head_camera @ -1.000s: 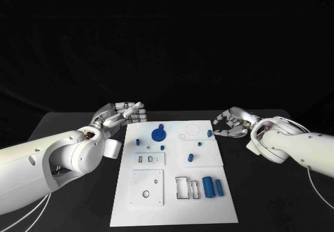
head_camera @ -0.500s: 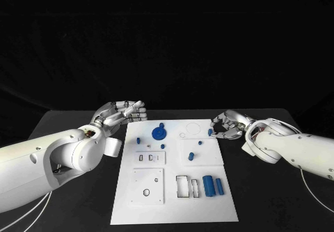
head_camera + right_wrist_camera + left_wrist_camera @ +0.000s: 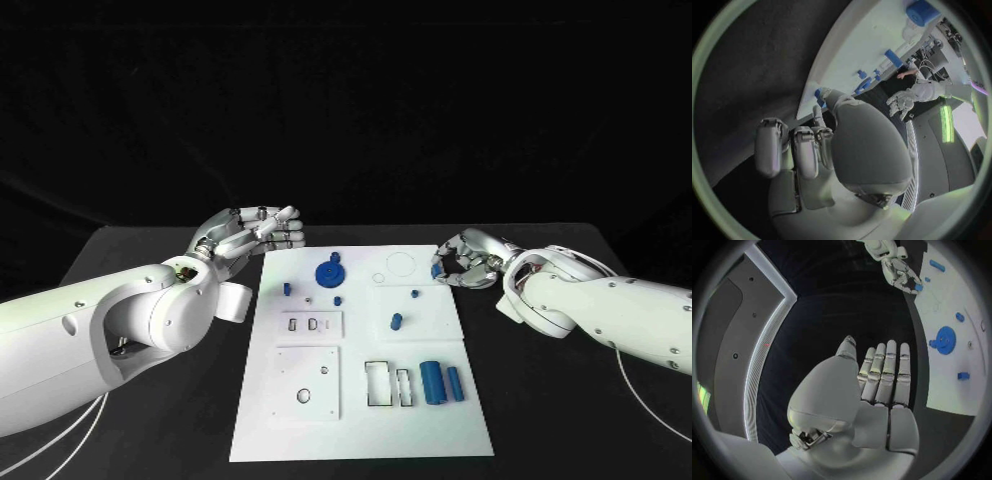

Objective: Assemble the parts on the task board

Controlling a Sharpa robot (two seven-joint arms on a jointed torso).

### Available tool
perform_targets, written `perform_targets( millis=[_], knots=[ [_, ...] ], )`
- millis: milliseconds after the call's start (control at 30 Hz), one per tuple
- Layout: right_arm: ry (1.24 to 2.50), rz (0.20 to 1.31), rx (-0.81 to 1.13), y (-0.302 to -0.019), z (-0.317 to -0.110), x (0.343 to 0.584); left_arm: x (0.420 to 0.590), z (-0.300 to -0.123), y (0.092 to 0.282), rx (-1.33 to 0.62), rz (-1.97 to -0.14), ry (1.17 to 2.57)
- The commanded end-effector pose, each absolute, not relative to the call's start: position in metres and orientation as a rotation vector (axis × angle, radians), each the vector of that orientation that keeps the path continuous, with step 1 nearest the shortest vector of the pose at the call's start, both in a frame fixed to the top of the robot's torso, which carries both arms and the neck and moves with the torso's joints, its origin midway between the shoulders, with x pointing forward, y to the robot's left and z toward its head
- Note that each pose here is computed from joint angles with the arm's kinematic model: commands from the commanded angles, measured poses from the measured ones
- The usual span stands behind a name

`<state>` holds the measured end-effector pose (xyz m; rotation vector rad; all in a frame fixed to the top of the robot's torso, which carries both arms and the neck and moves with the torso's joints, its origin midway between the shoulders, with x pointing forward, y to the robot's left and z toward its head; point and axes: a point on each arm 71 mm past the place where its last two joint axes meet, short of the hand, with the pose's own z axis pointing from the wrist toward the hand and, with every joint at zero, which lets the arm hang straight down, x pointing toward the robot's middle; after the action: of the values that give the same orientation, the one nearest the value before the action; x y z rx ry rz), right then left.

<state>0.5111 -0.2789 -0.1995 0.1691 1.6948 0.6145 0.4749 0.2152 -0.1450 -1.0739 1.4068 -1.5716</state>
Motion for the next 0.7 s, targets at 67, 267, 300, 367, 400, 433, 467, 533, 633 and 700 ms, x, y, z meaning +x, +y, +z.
perform_targets(
  millis=[67, 267, 300, 367, 400, 433, 467, 533, 633, 700],
  knots=[
    [1.707, 0.619, 0.139, -0.2740, -0.2007, 0.5103, 0.4744, -0.1439, 0.2134, -1.067, -1.593, 1.410],
    [1.705, 0.620, 0.134, -0.2721, -0.2007, 0.5104, 0.4744, -0.1441, 0.2131, -1.068, -1.594, 1.414],
    [1.705, 0.619, 0.134, -0.2722, -0.2007, 0.5105, 0.4744, -0.1442, 0.2131, -1.068, -1.594, 1.415],
    [1.705, 0.617, 0.135, -0.2725, -0.2007, 0.5107, 0.4744, -0.1442, 0.2133, -1.068, -1.593, 1.415],
    [1.704, 0.617, 0.135, -0.2727, -0.2007, 0.5108, 0.4744, -0.1442, 0.2133, -1.069, -1.593, 1.415],
    [1.704, 0.615, 0.136, -0.2729, -0.2008, 0.5109, 0.4744, -0.1443, 0.2134, -1.069, -1.592, 1.415],
    [1.704, 0.615, 0.136, -0.2730, -0.2008, 0.5110, 0.4744, -0.1443, 0.2135, -1.069, -1.592, 1.416],
    [1.704, 0.614, 0.137, -0.2732, -0.2008, 0.5111, 0.4744, -0.1443, 0.2135, -1.069, -1.592, 1.416],
    [1.703, 0.612, 0.138, -0.2734, -0.2008, 0.5112, 0.4744, -0.1443, 0.2136, -1.069, -1.592, 1.416],
    [1.702, 0.611, 0.139, -0.2736, -0.2008, 0.5114, 0.4744, -0.1443, 0.2137, -1.069, -1.592, 1.416]
  ],
)
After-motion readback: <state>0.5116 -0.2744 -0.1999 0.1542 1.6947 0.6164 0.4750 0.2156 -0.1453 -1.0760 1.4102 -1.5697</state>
